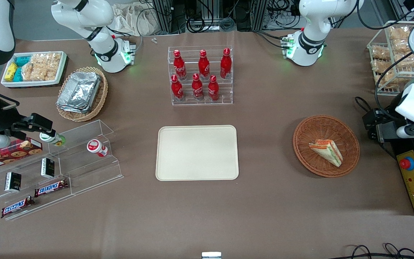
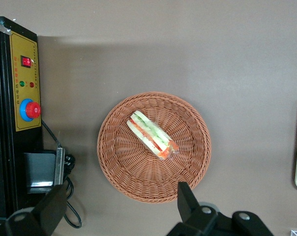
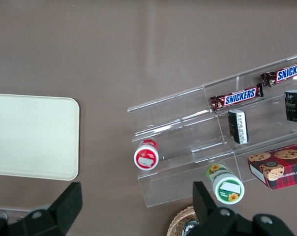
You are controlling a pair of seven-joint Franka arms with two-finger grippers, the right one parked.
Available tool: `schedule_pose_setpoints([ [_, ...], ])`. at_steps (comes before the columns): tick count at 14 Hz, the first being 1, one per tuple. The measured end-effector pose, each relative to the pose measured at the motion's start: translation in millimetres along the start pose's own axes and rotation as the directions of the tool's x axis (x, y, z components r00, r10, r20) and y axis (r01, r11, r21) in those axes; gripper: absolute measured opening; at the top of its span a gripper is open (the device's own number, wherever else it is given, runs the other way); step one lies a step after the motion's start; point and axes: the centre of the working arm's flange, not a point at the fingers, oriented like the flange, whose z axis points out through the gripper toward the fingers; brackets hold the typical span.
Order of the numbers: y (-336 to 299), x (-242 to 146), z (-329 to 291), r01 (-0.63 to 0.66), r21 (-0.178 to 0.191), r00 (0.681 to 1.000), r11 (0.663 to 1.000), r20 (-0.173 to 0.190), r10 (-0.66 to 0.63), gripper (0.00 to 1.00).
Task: Place sandwich from basket to tray
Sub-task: 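Move the left gripper over the sandwich in the wicker basket, then lower the open left gripper around the sandwich and close it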
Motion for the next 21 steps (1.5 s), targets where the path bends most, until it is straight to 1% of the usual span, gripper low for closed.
schedule_pose_setpoints([
  [4,1,-1,3,-0.002,0.000,1.000,1.000,0.007,0.002,1.00],
  [7,3,-3,9,-0.001,0.001,1.000,1.000,0.029,0.001,1.00],
  [10,5,-9,23,0.017,0.004,0.997,1.000,0.076,-0.017,1.00],
  [11,6,-11,30,0.043,0.008,0.994,0.999,0.096,-0.044,1.00],
  [13,10,-15,47,0.149,0.028,0.978,0.988,0.142,-0.152,1.00],
  [15,18,-14,63,0.238,0.050,0.955,0.970,0.169,-0.243,1.00],
  [17,21,-14,81,0.335,0.075,0.921,0.939,0.183,-0.343,1.00],
  [18,22,-13,92,0.401,0.087,0.894,0.912,0.179,-0.410,1.00],
  [21,32,-11,138,0.594,0.118,0.781,0.796,0.155,-0.606,1.00],
])
